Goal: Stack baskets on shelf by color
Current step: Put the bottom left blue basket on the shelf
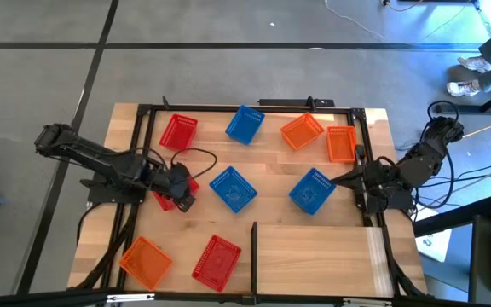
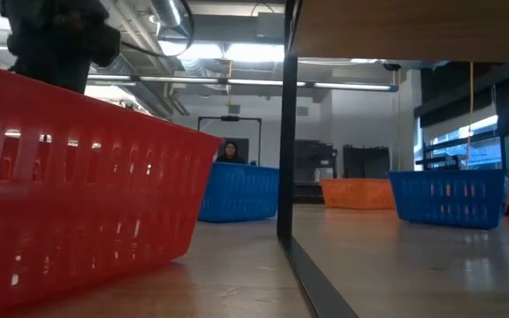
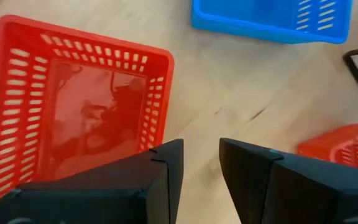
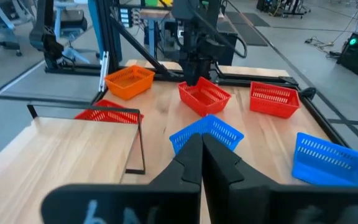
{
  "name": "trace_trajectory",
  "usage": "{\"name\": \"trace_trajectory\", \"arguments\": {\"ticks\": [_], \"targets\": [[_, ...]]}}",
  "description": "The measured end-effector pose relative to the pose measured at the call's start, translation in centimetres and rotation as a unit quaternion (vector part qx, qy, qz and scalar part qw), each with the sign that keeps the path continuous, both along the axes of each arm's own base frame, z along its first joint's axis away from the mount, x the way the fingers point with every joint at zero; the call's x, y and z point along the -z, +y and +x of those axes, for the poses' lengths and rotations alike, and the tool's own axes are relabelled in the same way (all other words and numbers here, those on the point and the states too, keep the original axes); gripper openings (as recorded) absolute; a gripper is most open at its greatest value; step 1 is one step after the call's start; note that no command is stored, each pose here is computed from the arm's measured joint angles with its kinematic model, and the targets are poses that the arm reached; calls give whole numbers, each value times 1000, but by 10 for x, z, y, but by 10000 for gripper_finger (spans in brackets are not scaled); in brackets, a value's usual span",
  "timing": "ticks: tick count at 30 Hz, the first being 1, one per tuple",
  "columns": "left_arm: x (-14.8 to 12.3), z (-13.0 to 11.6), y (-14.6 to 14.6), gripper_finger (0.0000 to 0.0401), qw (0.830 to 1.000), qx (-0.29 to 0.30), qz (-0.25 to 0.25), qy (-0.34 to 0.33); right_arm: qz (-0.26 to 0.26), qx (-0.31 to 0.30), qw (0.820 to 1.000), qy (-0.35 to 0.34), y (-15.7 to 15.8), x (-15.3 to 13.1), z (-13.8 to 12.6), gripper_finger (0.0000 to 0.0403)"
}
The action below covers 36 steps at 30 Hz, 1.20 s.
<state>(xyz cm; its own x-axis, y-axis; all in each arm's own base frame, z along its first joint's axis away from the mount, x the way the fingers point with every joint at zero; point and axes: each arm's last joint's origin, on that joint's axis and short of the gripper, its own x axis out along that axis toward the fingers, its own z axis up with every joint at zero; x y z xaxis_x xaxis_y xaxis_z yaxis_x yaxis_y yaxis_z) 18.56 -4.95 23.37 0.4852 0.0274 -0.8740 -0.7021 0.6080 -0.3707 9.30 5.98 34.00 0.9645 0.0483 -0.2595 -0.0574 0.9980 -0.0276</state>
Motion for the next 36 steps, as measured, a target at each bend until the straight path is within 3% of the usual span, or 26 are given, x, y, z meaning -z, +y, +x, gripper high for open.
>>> {"name": "trace_trajectory", "arguments": {"ticks": [21,30,36], "targets": [[43,23,-7,94,994,31,42,91,-2,3,1000,16,5,-8,5,0],[27,28,-9,94,998,46,15,41,-1,3,1000,16,5,-9,5,0],[2,44,-13,94,985,155,66,-28,-1,3,1000,16,5,-9,5,0]]}}
